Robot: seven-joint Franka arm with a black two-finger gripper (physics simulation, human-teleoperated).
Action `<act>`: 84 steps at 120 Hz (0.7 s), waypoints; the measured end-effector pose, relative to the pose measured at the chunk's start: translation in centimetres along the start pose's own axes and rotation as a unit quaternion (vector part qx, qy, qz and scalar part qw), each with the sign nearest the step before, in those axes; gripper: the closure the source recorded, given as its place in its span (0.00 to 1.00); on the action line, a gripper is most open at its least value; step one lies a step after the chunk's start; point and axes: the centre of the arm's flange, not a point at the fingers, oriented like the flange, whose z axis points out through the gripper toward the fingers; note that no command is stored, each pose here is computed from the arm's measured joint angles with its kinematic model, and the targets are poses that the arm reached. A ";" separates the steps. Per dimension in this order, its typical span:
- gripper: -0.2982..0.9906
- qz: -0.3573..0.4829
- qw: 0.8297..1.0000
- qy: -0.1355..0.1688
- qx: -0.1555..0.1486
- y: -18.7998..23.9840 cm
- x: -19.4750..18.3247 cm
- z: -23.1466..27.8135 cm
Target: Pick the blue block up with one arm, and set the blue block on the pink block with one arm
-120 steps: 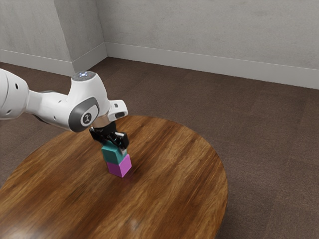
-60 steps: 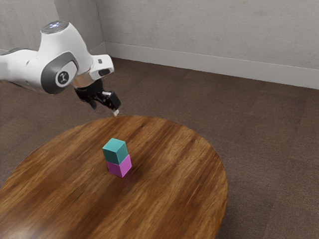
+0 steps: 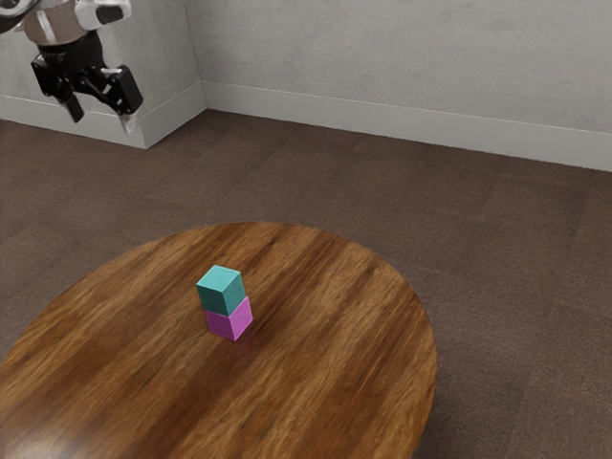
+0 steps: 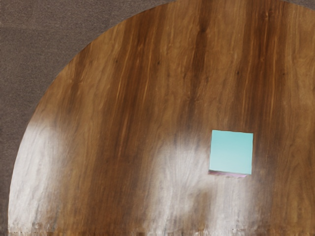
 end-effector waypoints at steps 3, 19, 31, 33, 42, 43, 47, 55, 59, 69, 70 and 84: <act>0.23 -0.002 1.000 -0.006 0.001 -0.1 -0.1 0.2; 0.23 -0.010 1.000 -0.026 0.004 -0.4 -0.6 1.1; 0.23 -0.016 0.999 -0.040 0.006 -0.6 -0.9 2.0; 0.23 -0.016 0.999 -0.042 0.006 -0.6 -0.9 2.2; 0.23 -0.018 0.999 -0.049 0.006 -0.6 -1.0 2.6; 0.23 -0.018 0.999 -0.049 0.006 -0.6 -1.1 2.6; 0.23 -0.019 0.999 -0.051 0.006 -0.6 -1.1 2.8; 0.23 -0.020 0.998 -0.054 0.007 -0.6 -1.2 3.0; 0.23 -0.021 0.998 -0.054 0.007 -0.6 -1.2 3.0; 0.23 -0.022 0.998 -0.056 0.007 -0.6 -1.1 3.2; 0.23 -0.023 0.998 -0.056 0.007 -0.6 -1.1 3.2; 0.23 -0.039 0.997 -0.060 0.010 -1.9 -0.2 3.7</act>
